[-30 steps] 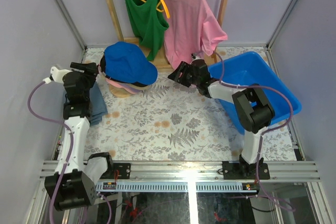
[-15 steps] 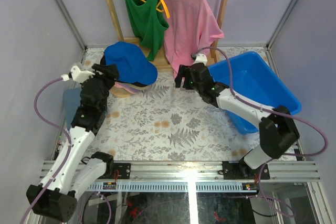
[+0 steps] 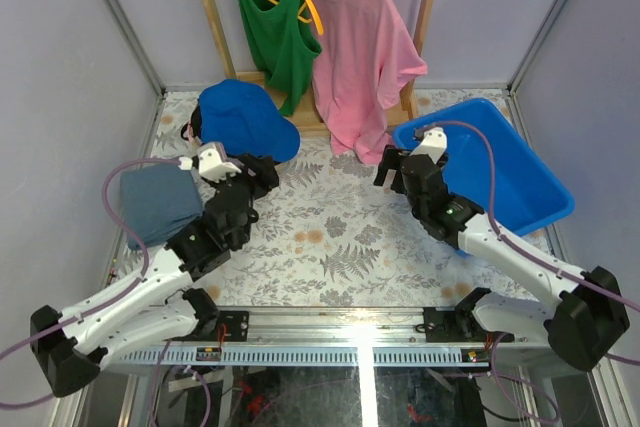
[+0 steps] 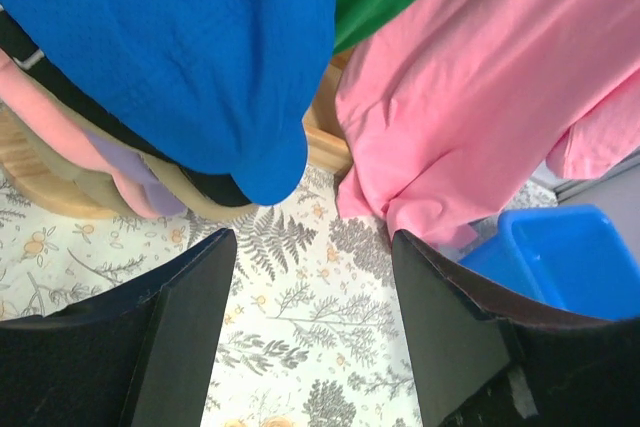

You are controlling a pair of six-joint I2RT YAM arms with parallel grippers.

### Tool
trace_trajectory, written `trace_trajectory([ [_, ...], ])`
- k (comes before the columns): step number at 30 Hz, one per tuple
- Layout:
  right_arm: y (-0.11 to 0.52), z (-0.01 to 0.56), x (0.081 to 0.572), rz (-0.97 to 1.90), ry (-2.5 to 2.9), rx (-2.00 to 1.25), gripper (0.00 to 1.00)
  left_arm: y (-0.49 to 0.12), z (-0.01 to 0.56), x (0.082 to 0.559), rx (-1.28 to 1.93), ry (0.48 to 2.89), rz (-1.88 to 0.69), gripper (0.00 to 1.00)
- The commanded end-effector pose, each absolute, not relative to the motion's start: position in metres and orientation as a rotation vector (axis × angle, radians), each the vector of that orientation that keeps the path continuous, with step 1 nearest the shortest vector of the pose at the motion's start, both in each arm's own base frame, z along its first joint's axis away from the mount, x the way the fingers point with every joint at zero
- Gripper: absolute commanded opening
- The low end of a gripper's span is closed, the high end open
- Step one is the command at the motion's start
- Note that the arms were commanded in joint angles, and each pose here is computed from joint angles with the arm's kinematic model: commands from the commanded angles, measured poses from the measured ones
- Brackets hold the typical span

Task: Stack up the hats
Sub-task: Reset both arms

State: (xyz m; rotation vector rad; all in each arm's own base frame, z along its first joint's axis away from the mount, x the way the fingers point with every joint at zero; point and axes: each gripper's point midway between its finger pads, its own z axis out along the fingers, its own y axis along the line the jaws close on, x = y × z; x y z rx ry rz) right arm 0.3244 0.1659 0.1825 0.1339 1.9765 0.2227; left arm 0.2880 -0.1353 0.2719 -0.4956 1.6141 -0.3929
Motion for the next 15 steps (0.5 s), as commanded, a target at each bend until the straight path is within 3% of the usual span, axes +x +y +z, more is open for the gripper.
trace_trajectory([
  [1,0.133,0.202,0.324,0.118,1.868,0.295,1.0,-0.125,0.274,0.283,-0.558,1.538,-0.3,0.64],
  [15,0.128,0.206,0.318,0.133,1.843,0.278,1.0,-0.123,0.263,0.263,-0.541,1.524,-0.297,0.64],
])
